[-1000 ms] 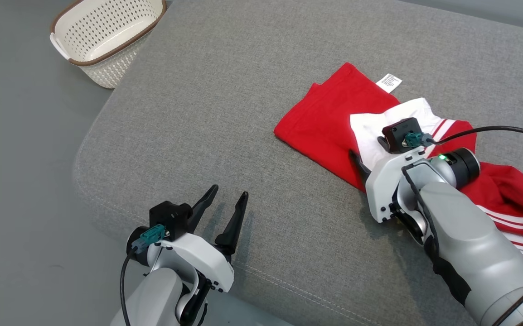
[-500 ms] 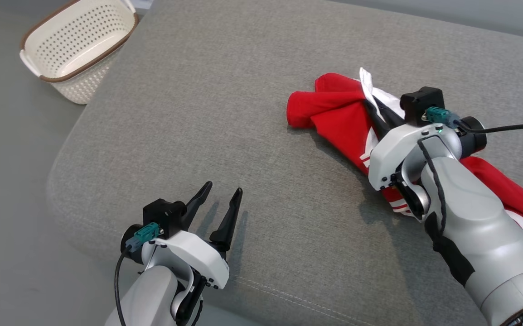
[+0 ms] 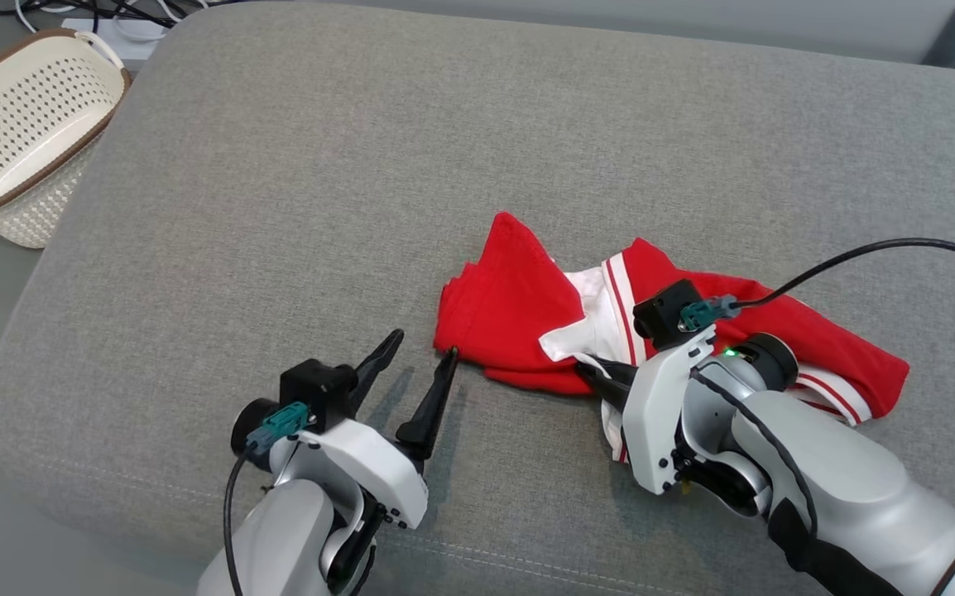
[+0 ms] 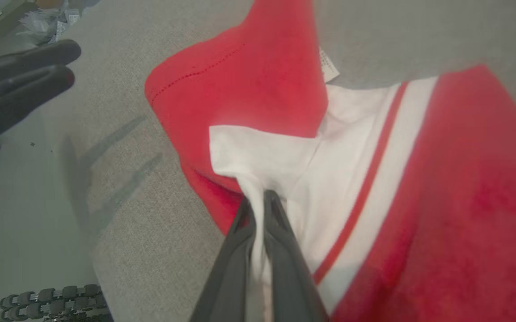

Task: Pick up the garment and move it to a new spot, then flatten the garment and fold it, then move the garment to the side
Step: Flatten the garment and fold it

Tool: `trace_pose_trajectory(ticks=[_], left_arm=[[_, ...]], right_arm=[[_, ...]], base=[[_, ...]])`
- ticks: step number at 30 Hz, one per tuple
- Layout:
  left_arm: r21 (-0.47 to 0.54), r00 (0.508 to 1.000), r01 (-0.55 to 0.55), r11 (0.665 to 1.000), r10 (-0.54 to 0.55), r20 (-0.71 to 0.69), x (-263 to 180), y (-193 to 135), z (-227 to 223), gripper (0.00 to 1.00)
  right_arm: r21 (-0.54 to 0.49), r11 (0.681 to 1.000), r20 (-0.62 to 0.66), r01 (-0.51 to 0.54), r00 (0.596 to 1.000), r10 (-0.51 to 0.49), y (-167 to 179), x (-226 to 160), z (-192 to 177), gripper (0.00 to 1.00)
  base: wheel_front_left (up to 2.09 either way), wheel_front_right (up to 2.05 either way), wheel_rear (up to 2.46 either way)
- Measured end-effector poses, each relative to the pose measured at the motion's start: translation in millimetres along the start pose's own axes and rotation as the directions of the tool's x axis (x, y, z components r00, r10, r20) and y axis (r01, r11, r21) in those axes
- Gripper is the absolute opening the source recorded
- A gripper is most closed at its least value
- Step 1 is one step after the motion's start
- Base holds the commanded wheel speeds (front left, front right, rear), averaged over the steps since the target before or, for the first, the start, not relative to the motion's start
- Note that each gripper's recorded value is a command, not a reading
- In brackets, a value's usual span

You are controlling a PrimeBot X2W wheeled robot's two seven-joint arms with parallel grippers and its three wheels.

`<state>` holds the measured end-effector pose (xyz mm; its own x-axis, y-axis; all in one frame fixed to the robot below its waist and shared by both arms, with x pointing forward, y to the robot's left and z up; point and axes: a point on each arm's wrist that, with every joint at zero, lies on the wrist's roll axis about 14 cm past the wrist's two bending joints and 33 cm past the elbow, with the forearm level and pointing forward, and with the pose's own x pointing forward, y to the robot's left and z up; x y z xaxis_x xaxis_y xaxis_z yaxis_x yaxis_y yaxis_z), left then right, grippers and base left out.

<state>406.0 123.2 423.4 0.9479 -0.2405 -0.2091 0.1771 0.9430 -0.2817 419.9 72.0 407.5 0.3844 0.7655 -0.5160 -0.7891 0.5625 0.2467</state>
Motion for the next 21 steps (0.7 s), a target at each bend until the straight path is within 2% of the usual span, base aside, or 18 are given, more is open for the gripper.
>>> trace_pose_trajectory(ticks=[1, 2, 3, 4, 6, 10, 17, 18, 19, 21], left_arm=[[0.01, 1.0, 0.02, 1.0, -0.02, -0.002, 3, -5, 1, 1.0], [0.022, 0.999, 0.039, 0.999, -0.039, 0.0, 7, -9, 3, 1.0], [0.038, 0.998, 0.059, 0.998, -0.059, 0.003, 12, -13, 6, 1.0], [0.053, 0.997, 0.074, 0.996, -0.074, 0.006, 17, -16, 10, 1.0], [0.08, 0.996, 0.091, 0.993, -0.09, -0.008, 26, -17, 11, 1.0], [0.099, 0.991, 0.083, 0.992, -0.071, -0.114, 33, -10, -14, 1.0], [0.043, 0.975, 0.072, 0.996, -0.061, -0.214, 45, -15, -41, 1.0], [0.036, 0.973, 0.078, 0.996, -0.068, -0.222, 46, -18, -43, 0.6], [0.028, 0.971, 0.085, 0.996, -0.076, -0.226, 48, -22, -45, 0.0], [0.023, 0.97, 0.099, 0.995, -0.092, -0.226, 53, -27, -45, 0.0]], right_arm=[[0.002, 1.0, -0.003, -0.001, 1.0, 0.001, 0, -1, -2, 0.21], [0.003, 1.0, -0.007, -0.005, 1.0, 0.006, 1, -2, -4, 0.3], [0.001, 1.0, -0.01, -0.008, 1.0, 0.008, 2, -2, -6, 0.47], [0.004, 1.0, 0.001, -0.011, 1.0, 0.011, 3, -1, -4, 0.98], [0.003, 1.0, 0.027, -0.009, 1.0, 0.009, 3, -1, 1, 1.0], [0.012, 1.0, 0.101, 0.008, 0.995, -0.009, 0, -4, 14, 1.0], [0.034, 0.997, 0.23, 0.07, 0.97, -0.076, -16, -24, 31, 1.0], [0.032, 0.996, 0.24, 0.081, 0.967, -0.086, -19, -27, 31, 1.0], [0.034, 0.995, 0.247, 0.089, 0.964, -0.095, -21, -29, 32, 1.0], [0.043, 0.994, 0.268, 0.101, 0.957, -0.109, -25, -33, 33, 1.0]], base=[[0.0, 0.0, 0.0], [0.0, 0.0, 0.0], [0.0, 0.0, 0.0], [0.0, 0.0, 0.0], [0.0, 0.0, 0.0], [0.0, 0.0, 0.0], [0.0, 0.0, 0.0], [0.0, 0.0, 0.0], [0.0, 0.0, 0.0], [0.0, 0.0, 0.0]])
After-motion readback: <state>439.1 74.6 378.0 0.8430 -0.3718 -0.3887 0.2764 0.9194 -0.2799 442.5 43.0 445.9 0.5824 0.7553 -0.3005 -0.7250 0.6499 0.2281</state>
